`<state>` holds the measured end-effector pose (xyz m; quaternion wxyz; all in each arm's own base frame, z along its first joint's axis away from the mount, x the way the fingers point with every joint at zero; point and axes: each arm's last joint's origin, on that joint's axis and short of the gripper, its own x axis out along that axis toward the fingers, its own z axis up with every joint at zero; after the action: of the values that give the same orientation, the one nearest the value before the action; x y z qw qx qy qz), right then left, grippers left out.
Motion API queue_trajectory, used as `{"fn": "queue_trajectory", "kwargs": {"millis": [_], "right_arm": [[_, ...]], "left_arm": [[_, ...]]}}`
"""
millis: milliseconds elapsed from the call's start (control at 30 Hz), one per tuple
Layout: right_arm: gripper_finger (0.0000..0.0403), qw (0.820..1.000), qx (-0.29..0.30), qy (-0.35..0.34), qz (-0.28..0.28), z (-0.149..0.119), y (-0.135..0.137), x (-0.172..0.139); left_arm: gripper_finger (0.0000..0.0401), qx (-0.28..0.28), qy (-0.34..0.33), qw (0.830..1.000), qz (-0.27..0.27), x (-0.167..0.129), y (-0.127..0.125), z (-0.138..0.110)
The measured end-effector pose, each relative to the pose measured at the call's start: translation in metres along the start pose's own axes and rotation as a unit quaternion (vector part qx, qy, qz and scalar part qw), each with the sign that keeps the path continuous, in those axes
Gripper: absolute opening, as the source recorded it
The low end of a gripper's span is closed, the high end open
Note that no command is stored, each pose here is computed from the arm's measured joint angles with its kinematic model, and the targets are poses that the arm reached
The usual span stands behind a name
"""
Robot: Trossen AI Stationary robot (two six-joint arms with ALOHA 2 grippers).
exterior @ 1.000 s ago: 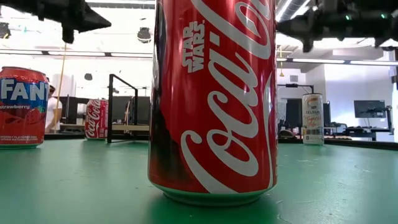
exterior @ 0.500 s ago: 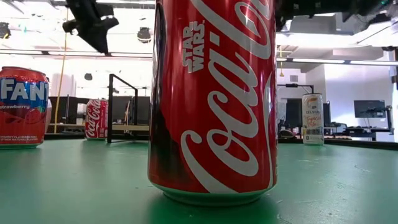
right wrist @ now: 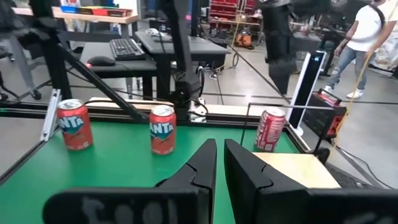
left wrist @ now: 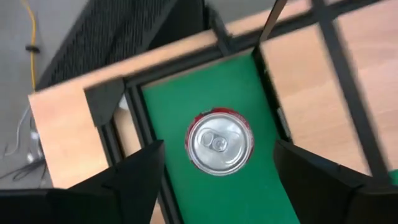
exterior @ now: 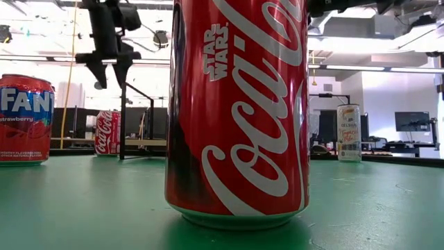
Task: Place canned beverage on shelf
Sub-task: Put the top red-white soda can on the shelf
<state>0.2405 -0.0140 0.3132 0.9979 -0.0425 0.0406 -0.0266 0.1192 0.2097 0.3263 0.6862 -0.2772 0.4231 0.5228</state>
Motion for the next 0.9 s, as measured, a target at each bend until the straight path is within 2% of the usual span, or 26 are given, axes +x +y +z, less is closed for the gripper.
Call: {"fn": "queue_trajectory", "kwargs": {"millis": [333,900], "right_arm": [[0.0058,1.000,0.000,0.000,0.003,0.000,0.002,0.000],[0.0058,1.000,-0.002,0.000,0.001,0.000,0.001,0.000]], "left_arm": [[0.0300,0.013,0.081,0.997,-0.007,0.044,-0.006,0.008],[0.0301,0.088,0.152,0.984,0.004,0.077,-0.005,0.008]]}}
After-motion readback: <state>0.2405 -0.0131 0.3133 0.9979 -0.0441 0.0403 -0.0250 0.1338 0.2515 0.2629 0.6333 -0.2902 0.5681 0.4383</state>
